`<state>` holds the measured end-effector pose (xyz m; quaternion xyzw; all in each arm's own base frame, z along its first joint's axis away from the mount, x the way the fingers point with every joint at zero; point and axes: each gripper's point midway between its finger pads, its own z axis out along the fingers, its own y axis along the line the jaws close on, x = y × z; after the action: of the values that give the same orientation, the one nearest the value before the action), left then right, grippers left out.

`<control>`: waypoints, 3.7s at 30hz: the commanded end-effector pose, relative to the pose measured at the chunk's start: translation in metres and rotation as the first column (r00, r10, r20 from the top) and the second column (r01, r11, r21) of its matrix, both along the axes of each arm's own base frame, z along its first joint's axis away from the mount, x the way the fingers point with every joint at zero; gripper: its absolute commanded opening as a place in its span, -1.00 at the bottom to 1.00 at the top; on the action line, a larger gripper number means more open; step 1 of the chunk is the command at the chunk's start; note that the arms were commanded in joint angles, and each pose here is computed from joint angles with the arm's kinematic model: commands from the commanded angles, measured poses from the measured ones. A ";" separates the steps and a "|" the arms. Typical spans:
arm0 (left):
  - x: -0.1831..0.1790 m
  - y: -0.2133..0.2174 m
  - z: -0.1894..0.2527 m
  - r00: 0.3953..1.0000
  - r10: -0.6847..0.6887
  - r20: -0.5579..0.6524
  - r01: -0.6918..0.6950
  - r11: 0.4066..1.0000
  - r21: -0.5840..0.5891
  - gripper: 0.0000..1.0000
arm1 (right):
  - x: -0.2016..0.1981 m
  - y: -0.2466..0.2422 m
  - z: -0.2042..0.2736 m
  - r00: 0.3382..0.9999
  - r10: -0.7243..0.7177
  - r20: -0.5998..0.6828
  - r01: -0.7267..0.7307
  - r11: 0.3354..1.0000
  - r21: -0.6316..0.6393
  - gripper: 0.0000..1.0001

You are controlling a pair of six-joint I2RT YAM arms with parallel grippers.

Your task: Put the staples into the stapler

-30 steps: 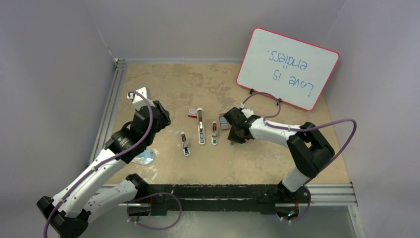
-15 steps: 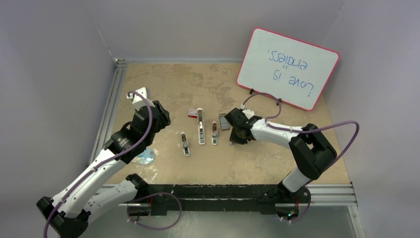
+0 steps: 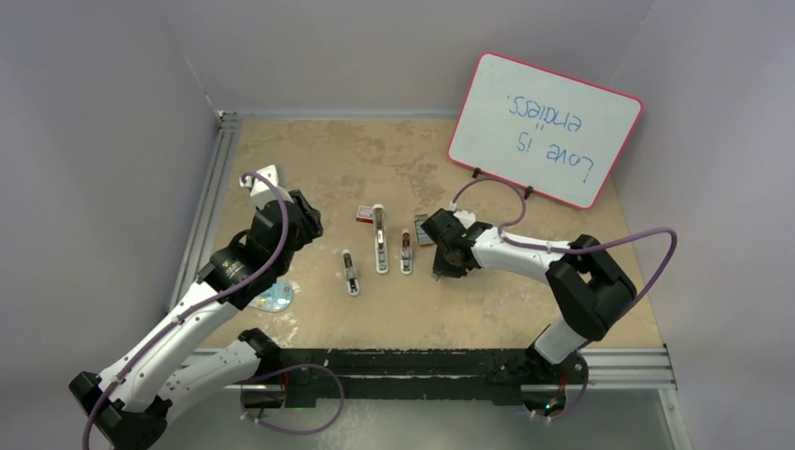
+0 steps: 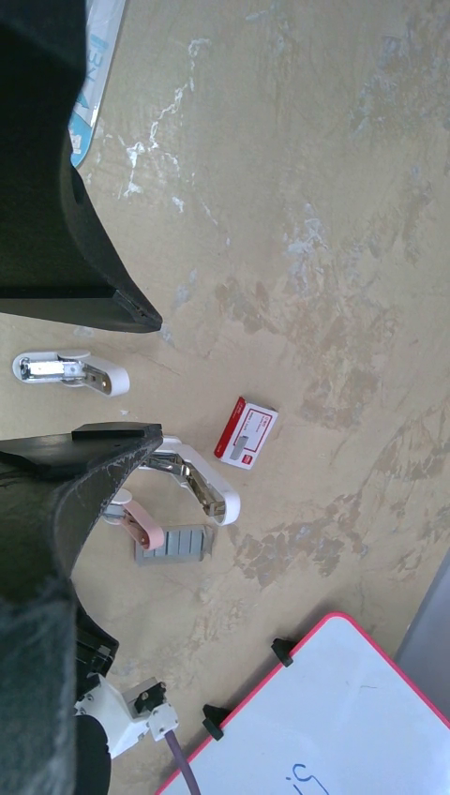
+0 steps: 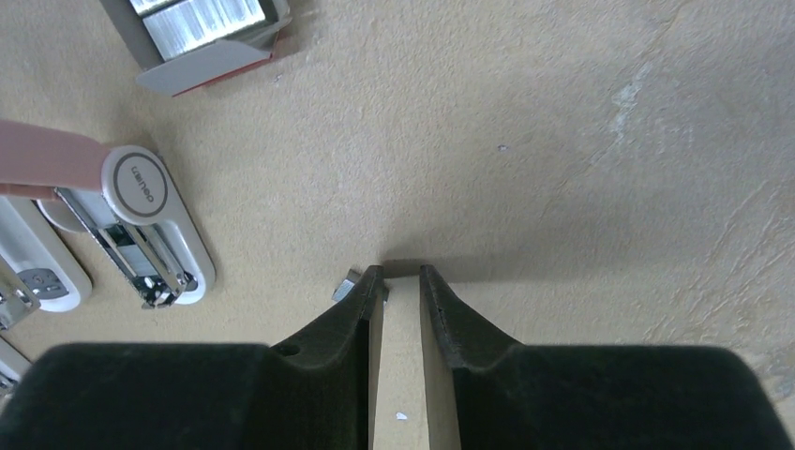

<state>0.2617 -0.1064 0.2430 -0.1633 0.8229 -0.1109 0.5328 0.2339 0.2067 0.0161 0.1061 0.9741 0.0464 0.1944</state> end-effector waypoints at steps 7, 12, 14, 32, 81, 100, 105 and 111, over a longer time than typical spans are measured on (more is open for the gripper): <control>0.003 0.000 0.009 0.999 0.004 0.036 -0.003 1.000 -0.024 -0.19 | -0.028 0.011 -0.004 0.995 0.068 -0.071 -0.068 0.998 0.003 -0.56; 0.003 -0.001 0.010 0.999 0.003 0.039 -0.002 1.000 -0.026 -0.19 | -0.024 0.012 0.005 0.997 0.064 -0.044 -0.064 0.998 0.002 -0.56; 0.003 -0.001 0.009 0.999 0.004 0.038 -0.003 1.000 -0.025 -0.19 | -0.020 0.012 0.009 0.998 0.059 -0.030 -0.060 0.998 -0.005 -0.54; 0.003 -0.001 0.010 0.999 0.002 0.038 -0.001 1.000 -0.025 -0.19 | -0.007 0.040 0.014 0.994 0.113 0.006 -0.113 0.994 -0.001 -0.22; 0.003 0.000 0.009 0.999 0.007 0.037 -0.006 1.000 -0.023 -0.19 | 0.006 0.056 0.030 0.986 0.121 0.119 -0.118 0.993 -0.030 -0.65; -0.011 0.035 0.116 0.960 0.057 0.273 -0.052 0.998 -0.027 -0.19 | 0.003 0.199 0.125 0.885 0.260 0.387 -0.345 0.923 0.170 -0.67; -0.010 0.030 0.112 0.964 0.039 0.263 -0.034 0.999 -0.021 -0.18 | -0.007 0.221 0.111 0.873 0.313 0.374 -0.384 0.914 0.132 -0.67; -0.007 0.022 0.104 0.972 0.008 0.237 -0.006 1.000 -0.010 -0.18 | -0.013 0.230 0.093 0.867 0.353 0.352 -0.412 0.905 0.107 -0.67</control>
<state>0.2523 -0.0810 0.3373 -0.1615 0.7584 -0.1235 0.6193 0.2131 0.4272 0.0886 -0.0809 0.9329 0.1773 0.3028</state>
